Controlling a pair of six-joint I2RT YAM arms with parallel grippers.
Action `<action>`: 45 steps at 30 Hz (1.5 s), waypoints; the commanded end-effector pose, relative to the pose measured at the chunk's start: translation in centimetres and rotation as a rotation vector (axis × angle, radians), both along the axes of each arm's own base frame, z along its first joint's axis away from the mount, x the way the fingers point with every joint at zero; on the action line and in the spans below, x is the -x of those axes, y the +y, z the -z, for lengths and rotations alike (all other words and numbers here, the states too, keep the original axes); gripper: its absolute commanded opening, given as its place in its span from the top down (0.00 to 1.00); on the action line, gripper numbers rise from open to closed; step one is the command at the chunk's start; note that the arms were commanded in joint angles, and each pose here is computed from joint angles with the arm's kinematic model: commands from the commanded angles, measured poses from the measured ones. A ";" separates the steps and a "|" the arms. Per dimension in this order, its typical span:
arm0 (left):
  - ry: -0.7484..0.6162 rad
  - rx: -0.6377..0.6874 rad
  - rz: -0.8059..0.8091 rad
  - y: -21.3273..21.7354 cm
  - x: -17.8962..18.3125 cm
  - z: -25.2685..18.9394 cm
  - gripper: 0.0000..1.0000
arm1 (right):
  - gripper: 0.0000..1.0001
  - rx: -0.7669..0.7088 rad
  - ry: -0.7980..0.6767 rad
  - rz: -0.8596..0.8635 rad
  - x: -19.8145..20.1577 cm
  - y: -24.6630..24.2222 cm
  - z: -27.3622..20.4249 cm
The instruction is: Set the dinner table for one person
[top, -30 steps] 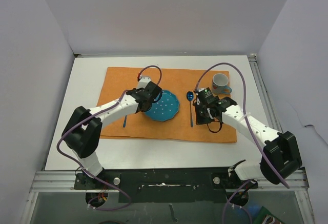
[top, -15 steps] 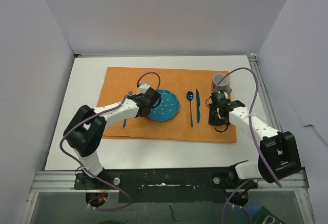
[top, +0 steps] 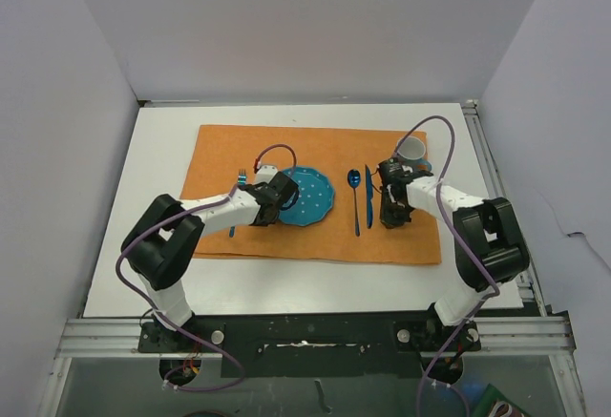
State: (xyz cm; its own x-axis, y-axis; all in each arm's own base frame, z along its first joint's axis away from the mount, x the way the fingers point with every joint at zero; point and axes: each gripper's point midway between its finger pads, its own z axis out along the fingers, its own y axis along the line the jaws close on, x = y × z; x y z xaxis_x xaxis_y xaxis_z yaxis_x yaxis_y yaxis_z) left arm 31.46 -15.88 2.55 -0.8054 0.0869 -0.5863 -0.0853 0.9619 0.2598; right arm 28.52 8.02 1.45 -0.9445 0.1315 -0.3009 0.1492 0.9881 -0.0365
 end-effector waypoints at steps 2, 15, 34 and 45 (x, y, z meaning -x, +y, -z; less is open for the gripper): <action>-0.010 0.058 -0.007 -1.5 -0.2 0.9 1.00 | 1.00 0.016 -0.082 0.015 -3.8 0.1 -1.0; 0.047 0.090 -0.002 -3.0 3.0 2.0 1.00 | 1.00 0.048 -0.021 -0.007 -5.8 -1.5 -0.2; 0.049 0.070 0.002 -3.8 4.4 1.1 1.00 | 1.00 0.026 -0.004 -0.037 -6.9 -2.8 -0.6; -0.028 0.067 0.000 -4.6 2.6 -1.8 0.98 | 0.88 0.002 -0.203 -0.047 -7.4 -2.9 -4.4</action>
State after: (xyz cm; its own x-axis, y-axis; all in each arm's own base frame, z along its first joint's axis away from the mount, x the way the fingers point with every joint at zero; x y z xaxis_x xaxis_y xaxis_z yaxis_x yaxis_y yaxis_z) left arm 28.09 -19.00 2.04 -0.8090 0.0595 -0.5848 -0.0965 0.9679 0.2319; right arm 33.83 5.51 1.93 -0.9469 0.0878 -0.3091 0.1059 0.9935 -0.0422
